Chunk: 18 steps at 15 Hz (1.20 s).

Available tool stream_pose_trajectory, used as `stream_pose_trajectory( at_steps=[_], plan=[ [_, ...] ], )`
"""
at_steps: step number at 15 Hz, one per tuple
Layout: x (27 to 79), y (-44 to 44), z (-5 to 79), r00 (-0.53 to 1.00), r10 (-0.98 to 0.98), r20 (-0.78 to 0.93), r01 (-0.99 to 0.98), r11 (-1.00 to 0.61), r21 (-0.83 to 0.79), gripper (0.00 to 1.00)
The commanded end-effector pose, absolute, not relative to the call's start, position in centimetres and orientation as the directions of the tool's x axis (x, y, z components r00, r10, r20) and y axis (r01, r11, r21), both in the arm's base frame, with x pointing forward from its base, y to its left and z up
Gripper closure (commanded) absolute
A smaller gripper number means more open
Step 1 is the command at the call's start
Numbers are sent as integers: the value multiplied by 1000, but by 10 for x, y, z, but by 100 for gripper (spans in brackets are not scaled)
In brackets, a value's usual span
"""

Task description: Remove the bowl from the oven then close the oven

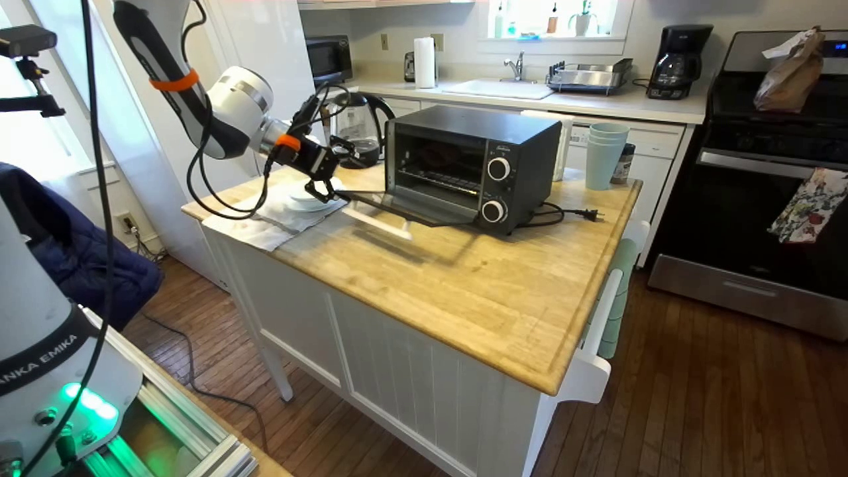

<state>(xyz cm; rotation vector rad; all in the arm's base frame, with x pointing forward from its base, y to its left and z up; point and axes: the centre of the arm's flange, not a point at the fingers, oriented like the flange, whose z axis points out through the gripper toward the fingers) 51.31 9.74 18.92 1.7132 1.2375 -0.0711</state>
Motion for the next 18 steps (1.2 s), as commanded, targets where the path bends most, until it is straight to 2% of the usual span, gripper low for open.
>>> stream_pose_trajectory(
  at_steps=[1,18],
  plan=[
    [519,84,212,480,673,-563,733,44,679,0],
    [555,95,264,522,707,-478,634,54,771,0]
  ],
)
